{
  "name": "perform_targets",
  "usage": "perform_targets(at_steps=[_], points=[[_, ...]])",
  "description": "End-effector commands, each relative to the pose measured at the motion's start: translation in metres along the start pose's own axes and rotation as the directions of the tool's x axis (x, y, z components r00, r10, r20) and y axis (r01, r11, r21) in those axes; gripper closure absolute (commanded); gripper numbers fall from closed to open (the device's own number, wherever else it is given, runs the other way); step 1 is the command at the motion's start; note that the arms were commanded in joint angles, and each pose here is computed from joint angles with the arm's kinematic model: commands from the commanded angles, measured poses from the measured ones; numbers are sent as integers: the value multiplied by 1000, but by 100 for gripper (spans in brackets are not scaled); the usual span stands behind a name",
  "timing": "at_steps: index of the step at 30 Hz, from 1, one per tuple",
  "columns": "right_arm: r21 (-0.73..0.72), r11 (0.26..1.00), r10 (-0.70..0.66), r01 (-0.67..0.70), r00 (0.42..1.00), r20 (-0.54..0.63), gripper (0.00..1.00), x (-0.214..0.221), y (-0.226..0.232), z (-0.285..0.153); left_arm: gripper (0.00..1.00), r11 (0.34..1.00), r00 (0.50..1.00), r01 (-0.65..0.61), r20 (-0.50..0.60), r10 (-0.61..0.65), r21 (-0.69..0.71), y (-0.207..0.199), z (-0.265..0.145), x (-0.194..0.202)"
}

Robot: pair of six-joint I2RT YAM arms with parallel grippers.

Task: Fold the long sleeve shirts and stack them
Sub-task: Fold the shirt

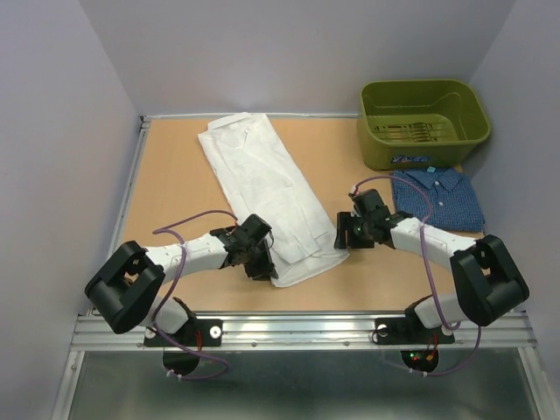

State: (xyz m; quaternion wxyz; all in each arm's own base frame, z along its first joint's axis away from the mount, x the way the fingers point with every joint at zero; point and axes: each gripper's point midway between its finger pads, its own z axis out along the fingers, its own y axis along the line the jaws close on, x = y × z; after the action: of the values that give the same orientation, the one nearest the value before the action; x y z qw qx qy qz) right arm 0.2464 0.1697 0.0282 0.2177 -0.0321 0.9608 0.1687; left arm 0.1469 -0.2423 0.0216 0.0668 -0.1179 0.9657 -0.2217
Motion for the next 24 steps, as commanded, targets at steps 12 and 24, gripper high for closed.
perform_targets(at_steps=[12,24], points=[[-138,990,0,-15,994,-107,97,33,16,-4,99,999,999,-39,-29,40,6,6,-22,13],[-123,990,58,-69,995,-86,99,42,16,-47,99,999,995,-36,-95,34,-18,41,-55,46]])
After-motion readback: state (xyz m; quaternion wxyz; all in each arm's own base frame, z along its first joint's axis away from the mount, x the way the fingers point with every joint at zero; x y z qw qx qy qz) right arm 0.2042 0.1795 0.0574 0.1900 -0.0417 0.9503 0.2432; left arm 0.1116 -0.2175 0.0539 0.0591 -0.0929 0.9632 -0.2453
